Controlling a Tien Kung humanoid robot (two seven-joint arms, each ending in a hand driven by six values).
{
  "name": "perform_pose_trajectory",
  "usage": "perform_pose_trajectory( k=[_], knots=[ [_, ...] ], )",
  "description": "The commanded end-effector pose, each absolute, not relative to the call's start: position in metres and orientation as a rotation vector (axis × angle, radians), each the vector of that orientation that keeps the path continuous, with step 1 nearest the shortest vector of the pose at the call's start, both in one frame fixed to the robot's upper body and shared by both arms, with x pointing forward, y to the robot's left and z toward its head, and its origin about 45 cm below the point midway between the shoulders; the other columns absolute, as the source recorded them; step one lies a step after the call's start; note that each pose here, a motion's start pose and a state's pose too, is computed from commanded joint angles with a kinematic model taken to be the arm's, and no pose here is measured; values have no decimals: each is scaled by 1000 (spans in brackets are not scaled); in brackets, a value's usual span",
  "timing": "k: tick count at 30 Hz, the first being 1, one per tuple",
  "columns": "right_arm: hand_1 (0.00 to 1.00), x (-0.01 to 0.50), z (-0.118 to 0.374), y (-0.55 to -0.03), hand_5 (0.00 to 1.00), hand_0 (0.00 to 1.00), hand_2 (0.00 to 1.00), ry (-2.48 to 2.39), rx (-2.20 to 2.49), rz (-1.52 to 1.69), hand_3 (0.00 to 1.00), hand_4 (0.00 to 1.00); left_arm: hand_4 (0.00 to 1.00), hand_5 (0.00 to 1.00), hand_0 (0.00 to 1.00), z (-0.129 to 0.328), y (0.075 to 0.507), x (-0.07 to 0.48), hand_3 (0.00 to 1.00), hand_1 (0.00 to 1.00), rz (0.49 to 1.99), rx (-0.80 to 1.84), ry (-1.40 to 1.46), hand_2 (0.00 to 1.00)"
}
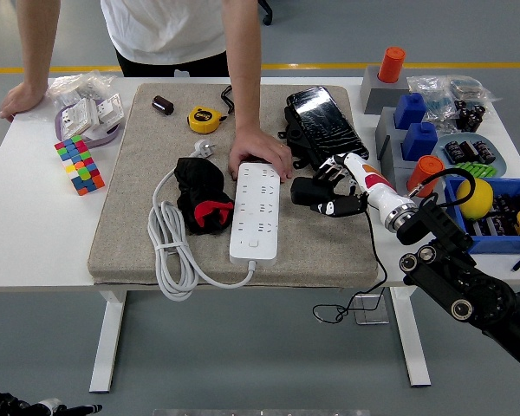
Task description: Pull the plug out and thorw away
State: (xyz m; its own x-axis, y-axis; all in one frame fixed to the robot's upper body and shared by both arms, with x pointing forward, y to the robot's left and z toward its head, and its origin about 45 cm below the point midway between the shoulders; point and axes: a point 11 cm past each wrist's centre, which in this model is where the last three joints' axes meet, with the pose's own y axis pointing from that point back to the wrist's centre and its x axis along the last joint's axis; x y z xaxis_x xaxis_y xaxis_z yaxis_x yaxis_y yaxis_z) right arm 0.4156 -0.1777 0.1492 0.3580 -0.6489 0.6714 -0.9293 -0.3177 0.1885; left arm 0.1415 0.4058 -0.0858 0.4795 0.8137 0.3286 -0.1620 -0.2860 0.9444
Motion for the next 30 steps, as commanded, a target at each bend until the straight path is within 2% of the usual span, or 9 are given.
perform_pose_trajectory(
  k=[1, 6, 7, 12, 13, 24, 25, 30],
  knots=[
    [487, 415, 148, -178, 217, 422, 504, -1358, 2065, 657, 543, 998, 837, 703, 531, -86, 405, 142, 670, 665, 1061, 1577, 581, 691],
    [487, 414, 148, -176, 217, 422, 504, -1329, 2081, 634, 543, 998, 837, 703, 531, -86, 405, 142, 670, 665, 1064, 1576, 582, 691],
    [619, 414, 149, -175, 440, 628, 651, -1312, 2091, 631, 707, 998, 838, 706, 531, -86, 405, 142, 670, 665, 1064, 1576, 581, 691],
    [619, 414, 157, -170, 440, 628, 651, -1233, 2117, 645, 707, 998, 838, 706, 531, -86, 406, 141, 670, 665, 1065, 1578, 584, 691],
    [772, 413, 159, -168, 613, 809, 795, -1220, 2124, 645, 802, 998, 838, 707, 531, -86, 406, 141, 670, 665, 1066, 1578, 584, 691],
    [784, 398, 187, -158, 641, 814, 807, -1231, 2221, 690, 809, 998, 837, 705, 531, -87, 406, 139, 669, 665, 1066, 1575, 588, 691],
    [725, 394, 191, -158, 520, 728, 747, -1230, 2234, 696, 794, 998, 837, 706, 532, -87, 406, 139, 670, 664, 1067, 1576, 589, 691],
    [725, 373, 206, -154, 520, 728, 747, -1160, 2310, 692, 794, 998, 837, 706, 532, -87, 407, 138, 670, 664, 1071, 1577, 592, 691]
  ],
)
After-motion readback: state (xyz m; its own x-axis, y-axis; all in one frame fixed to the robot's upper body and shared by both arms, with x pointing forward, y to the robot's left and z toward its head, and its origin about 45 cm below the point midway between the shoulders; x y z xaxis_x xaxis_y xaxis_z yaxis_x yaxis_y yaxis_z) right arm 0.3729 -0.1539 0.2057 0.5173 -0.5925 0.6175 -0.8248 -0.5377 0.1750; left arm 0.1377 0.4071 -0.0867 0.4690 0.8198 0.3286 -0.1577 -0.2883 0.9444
